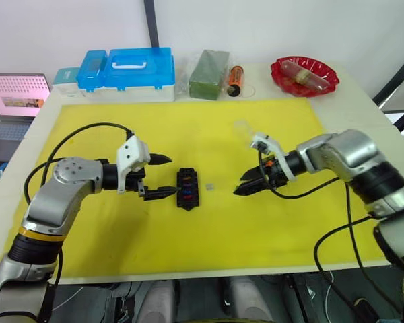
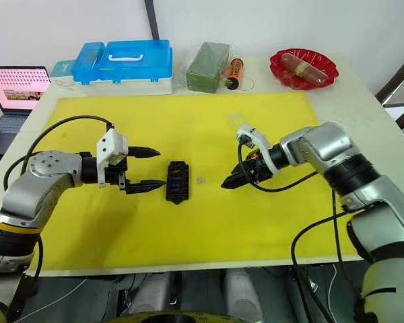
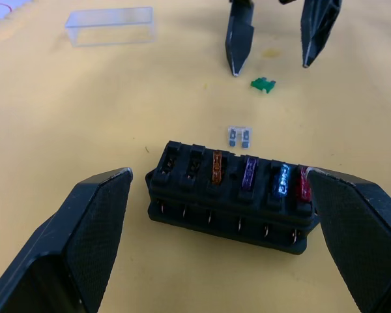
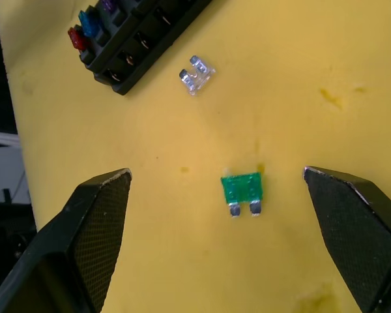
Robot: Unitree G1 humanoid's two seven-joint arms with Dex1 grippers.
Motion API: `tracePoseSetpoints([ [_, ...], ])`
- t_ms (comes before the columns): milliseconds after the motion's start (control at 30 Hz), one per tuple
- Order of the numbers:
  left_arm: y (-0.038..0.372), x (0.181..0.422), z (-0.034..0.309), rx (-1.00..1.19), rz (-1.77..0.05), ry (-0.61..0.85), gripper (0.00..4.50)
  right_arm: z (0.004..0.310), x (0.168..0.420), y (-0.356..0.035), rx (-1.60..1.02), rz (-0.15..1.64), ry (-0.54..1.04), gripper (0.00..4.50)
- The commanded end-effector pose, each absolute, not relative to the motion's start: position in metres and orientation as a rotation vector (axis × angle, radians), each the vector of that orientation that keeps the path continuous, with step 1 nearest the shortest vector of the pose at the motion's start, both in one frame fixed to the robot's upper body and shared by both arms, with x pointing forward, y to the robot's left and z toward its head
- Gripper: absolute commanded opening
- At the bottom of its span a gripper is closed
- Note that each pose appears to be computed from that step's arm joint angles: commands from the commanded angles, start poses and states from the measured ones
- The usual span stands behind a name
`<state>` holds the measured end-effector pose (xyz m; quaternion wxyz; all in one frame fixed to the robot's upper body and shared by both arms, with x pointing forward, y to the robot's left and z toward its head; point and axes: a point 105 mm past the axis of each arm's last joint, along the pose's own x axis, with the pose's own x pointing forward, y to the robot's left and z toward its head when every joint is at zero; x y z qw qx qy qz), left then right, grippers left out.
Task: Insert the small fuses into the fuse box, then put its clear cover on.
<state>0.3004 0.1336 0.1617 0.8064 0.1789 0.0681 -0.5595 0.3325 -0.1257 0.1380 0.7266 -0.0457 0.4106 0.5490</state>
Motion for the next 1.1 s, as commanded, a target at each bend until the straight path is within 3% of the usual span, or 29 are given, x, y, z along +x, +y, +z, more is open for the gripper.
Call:
tracePoseSetpoints([
  [33,0.133,0.296,0.168,0.406,-1.195,0.112,4.50,0.144,0.336,-0.128,-0.137,1.248,0.904,3.80],
  [167,0.135,0.295,0.168,0.404,-1.182,0.113,4.50,0.142,0.329,-0.127,-0.118,1.302,0.954,2.50],
  [900,0.134,0.294,0.169,0.399,-1.163,0.110,4.50,0.126,0.331,-0.127,-0.106,1.287,1.044,2.50],
  [1000,0.134,0.294,0.169,0.400,-1.160,0.110,4.50,0.126,0.331,-0.125,-0.103,1.291,1.046,1.95],
  [1100,0.134,0.294,0.169,0.400,-1.159,0.110,4.50,0.127,0.332,-0.125,-0.102,1.291,1.043,0.89],
])
